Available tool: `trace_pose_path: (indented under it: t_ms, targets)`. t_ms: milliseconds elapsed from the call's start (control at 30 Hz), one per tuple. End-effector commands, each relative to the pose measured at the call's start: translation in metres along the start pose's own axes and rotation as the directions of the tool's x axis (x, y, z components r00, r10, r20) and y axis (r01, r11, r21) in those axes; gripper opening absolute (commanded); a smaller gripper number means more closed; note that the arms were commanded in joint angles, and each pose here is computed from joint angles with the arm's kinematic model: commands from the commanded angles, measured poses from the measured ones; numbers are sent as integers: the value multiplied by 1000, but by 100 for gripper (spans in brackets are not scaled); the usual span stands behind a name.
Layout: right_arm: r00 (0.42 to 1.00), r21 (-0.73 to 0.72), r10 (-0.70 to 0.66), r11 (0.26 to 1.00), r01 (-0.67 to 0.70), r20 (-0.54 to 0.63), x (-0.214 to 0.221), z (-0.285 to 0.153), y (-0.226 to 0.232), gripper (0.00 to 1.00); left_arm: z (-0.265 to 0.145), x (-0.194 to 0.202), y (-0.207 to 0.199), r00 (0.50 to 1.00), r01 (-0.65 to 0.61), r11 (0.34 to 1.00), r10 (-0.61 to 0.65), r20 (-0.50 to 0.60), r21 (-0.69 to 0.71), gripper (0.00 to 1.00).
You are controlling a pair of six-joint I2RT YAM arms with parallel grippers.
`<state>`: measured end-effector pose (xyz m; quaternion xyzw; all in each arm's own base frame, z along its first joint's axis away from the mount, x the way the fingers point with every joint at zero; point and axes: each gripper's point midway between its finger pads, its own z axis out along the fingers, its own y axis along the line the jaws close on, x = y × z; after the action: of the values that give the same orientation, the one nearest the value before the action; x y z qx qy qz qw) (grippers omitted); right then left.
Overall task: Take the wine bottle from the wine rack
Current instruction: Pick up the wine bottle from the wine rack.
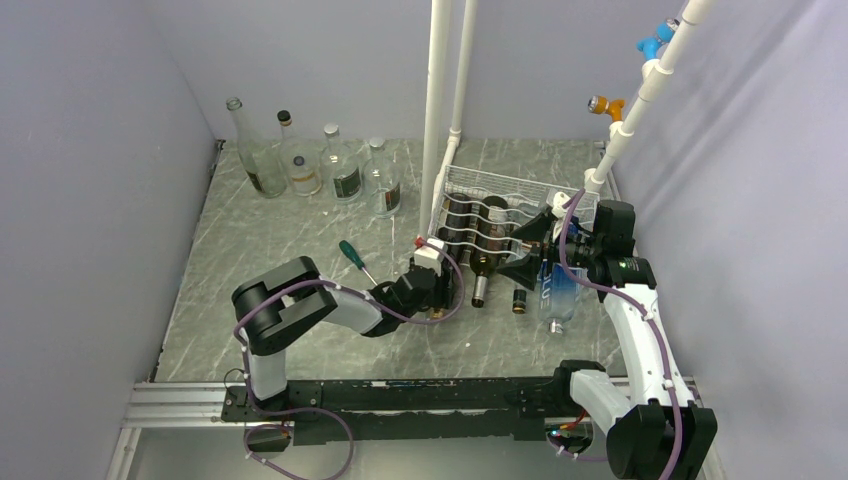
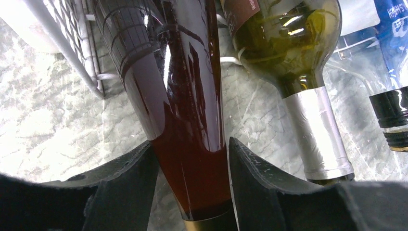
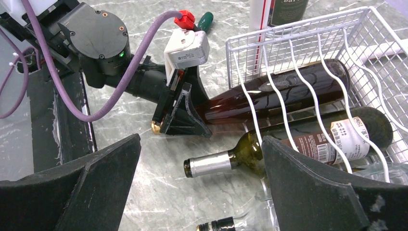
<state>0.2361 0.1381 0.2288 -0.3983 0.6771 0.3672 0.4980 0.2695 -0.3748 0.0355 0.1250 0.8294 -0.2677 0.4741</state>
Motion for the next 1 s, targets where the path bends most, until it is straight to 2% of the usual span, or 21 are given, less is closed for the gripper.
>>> trace_pose_path:
  t_ms: [0, 167, 300, 367, 467, 500, 967]
  targets:
    - [999, -12, -41, 999, 41, 18, -5, -1, 1, 100, 5, -9, -9, 1000, 14, 1000, -14, 26, 1, 56]
    - [999, -10, -42, 999, 42, 17, -5, -1, 0, 100, 7, -5, -11, 1000, 15, 1000, -15, 5, -3, 54]
    - [999, -9, -42, 999, 42, 16, -5, -1, 0, 100, 7, -5, -12, 1000, 19, 1000, -19, -6, -1, 43]
    - [999, -8, -43, 999, 43, 16, -5, -1, 0, 100, 6, -6, -13, 1000, 20, 1000, -20, -8, 1, 30]
    - [999, -8, -44, 999, 44, 16, -5, -1, 0, 100, 2, -8, -13, 999, 28, 1000, -28, -15, -4, 5]
    - [999, -7, -45, 999, 45, 15, -5, -1, 0, 100, 0, -10, -14, 999, 36, 999, -36, -16, -4, 1]
    - [999, -4, -45, 999, 45, 13, -4, -1, 0, 100, -42, -35, -26, 992, 121, 991, -122, 19, 60, 0]
